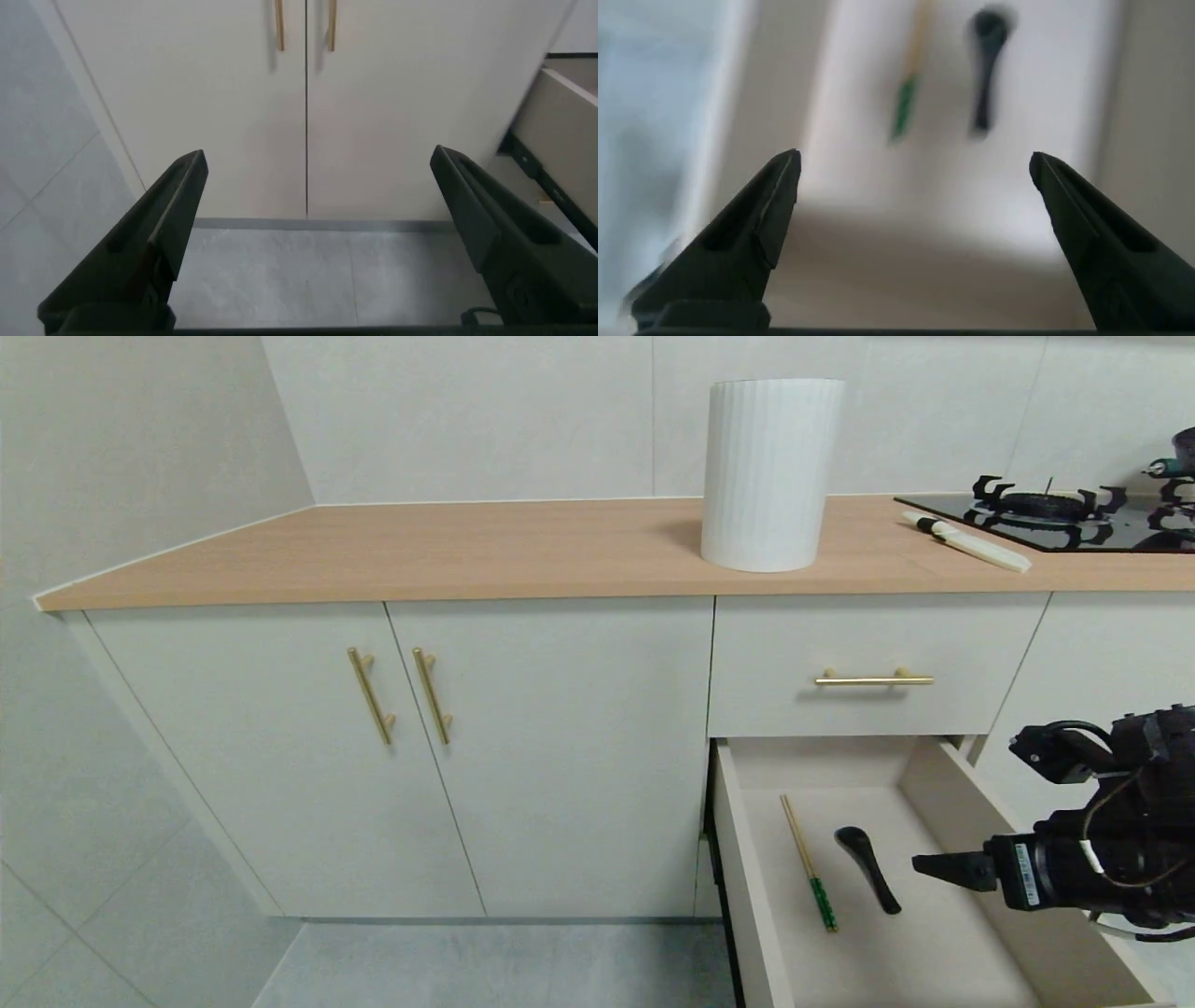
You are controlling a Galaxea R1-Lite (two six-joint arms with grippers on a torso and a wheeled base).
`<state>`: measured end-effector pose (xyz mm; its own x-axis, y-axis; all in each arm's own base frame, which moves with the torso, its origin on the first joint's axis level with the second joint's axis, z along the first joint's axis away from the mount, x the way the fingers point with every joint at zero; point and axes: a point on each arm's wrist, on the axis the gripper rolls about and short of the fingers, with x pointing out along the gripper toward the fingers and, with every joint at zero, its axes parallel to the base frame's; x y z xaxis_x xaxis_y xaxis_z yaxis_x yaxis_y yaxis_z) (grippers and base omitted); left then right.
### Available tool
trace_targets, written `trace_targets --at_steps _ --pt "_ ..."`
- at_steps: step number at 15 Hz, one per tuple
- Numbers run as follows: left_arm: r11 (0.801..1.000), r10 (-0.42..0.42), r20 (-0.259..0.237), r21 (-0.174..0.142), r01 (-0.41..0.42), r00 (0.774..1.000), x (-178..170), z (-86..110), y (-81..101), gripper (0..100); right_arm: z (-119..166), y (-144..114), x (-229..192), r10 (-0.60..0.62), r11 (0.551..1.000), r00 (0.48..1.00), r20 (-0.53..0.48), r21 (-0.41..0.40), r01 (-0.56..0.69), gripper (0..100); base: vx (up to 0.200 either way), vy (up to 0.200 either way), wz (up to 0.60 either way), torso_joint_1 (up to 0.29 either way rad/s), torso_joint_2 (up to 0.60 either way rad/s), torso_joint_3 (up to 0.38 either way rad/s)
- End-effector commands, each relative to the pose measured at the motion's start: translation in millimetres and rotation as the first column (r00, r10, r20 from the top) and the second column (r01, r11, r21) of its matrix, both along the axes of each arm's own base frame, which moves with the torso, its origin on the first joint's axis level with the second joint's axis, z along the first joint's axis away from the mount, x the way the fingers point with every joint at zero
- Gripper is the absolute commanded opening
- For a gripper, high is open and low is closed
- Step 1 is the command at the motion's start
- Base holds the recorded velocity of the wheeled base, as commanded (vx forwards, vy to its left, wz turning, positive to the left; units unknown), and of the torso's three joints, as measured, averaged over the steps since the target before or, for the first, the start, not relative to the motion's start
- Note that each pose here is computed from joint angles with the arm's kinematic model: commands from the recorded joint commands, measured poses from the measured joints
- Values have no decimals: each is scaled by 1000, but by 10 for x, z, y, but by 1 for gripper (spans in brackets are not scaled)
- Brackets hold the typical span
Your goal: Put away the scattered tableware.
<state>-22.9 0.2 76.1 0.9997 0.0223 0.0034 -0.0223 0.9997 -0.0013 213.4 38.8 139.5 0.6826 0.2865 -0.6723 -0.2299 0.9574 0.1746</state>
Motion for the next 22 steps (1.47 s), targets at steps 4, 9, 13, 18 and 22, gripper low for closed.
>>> trace_targets --at_steps 4,9,13,18,22 --pt "1000 1 -2 0 -1 1000 1 0 0 100 340 35 -312 105 994 994 -40 3 -105 100 -200 0 0 0 1 4" --pt "1000 1 -2 0 -1 1000 1 0 0 100 77 170 -440 273 946 922 -276 -98 -310 100 0 0 0 0 0 0" --pt "1000 1 -2 0 -1 1000 1 0 0 100 -205 256 -262 231 935 879 -418 -154 -319 100 0 0 0 0 0 0" --pt "1000 1 -2 0 -1 1000 1 0 0 100 -343 311 -19 49 963 880 -472 -212 -167 100 0 0 0 0 0 0" --pt "1000 1 -3 0 -1 1000 2 -5 0 100 -407 332 97 -57 958 885 -462 -274 -82 100 0 0 0 0 0 0"
